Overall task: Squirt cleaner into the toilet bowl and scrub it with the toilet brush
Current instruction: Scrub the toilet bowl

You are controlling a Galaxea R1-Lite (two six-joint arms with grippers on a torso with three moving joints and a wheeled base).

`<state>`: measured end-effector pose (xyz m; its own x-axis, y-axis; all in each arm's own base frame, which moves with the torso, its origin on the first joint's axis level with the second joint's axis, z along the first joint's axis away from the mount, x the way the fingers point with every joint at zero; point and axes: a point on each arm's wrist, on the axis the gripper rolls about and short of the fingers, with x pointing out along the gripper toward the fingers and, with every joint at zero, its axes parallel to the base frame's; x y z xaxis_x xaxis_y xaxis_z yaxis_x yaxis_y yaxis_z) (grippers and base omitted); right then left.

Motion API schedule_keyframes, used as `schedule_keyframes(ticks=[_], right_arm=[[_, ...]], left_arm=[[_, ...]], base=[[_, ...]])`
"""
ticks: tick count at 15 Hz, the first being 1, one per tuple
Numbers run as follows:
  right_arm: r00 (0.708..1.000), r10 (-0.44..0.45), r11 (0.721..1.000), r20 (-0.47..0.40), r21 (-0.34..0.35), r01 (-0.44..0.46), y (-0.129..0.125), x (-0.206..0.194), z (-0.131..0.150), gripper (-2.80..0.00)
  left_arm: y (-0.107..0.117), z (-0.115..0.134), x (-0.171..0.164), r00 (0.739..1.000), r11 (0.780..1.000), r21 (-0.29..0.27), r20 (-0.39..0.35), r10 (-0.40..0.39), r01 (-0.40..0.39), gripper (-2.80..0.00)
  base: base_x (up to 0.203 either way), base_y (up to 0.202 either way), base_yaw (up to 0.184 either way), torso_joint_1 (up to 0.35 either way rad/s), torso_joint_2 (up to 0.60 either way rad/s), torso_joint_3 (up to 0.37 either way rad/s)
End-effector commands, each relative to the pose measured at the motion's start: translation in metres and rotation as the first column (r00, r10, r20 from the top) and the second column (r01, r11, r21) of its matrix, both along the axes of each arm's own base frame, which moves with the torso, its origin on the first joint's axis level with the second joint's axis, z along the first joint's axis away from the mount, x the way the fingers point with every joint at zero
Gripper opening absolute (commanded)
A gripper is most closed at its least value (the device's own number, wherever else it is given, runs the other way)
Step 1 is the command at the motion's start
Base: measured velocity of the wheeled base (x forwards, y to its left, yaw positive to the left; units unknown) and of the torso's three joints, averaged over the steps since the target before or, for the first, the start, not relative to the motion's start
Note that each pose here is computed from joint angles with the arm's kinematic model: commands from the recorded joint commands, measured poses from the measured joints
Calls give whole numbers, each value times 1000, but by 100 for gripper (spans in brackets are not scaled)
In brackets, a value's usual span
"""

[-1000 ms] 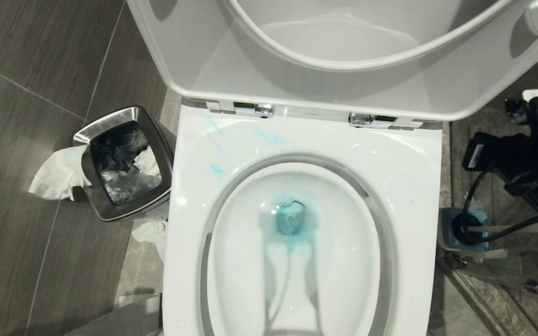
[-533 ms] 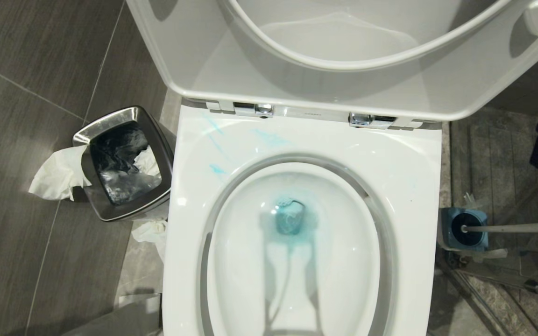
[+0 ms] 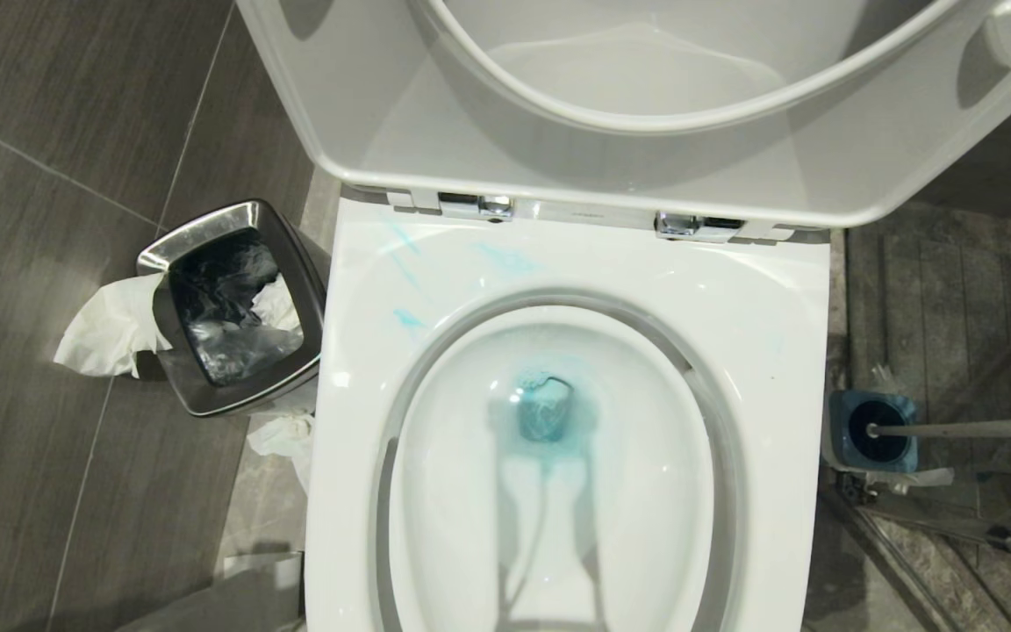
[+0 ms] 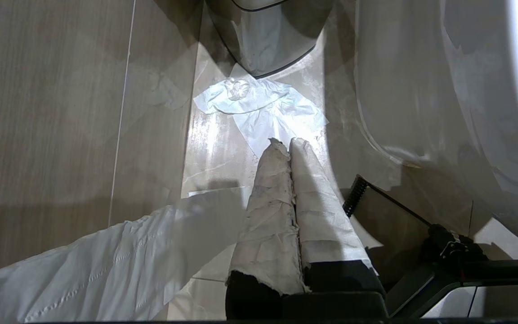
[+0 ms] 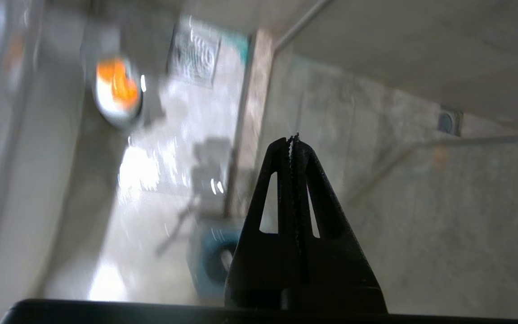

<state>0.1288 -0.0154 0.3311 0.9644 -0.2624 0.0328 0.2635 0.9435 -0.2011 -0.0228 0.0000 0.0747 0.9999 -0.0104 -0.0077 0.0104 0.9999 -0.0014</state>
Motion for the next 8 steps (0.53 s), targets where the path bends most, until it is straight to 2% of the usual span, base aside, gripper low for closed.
schedule_keyframes(ticks=[1, 3, 4, 6, 8], right_arm=[[995, 84, 996, -60, 1, -84, -2, -42, -6, -280], [986, 109, 989, -130, 114, -94, -1, -49, -26, -280], [979, 117, 985, -168, 149, -92, -1, -48, -37, -280], [965, 110, 980, -240, 187, -66, -4, -44, -57, -280], [942, 140, 973, -305, 220, -73, -7, -33, -74, -280]], left_arm=[[0, 0, 0, 1000, 1000, 0, -3, 0, 0, -280], [0, -1, 0, 1000, 1000, 0, -4, 0, 0, -280], [0, 0, 0, 1000, 1000, 0, -3, 0, 0, -280], [0, -1, 0, 1000, 1000, 0, -4, 0, 0, -280], [0, -1, 0, 1000, 1000, 0, -4, 0, 0, -280]], base=[[0, 0, 0, 0, 0, 0], [0, 0, 0, 0, 0, 0], [0, 0, 0, 0, 0, 0], [0, 0, 0, 0, 0, 0], [0, 0, 0, 0, 0, 0]])
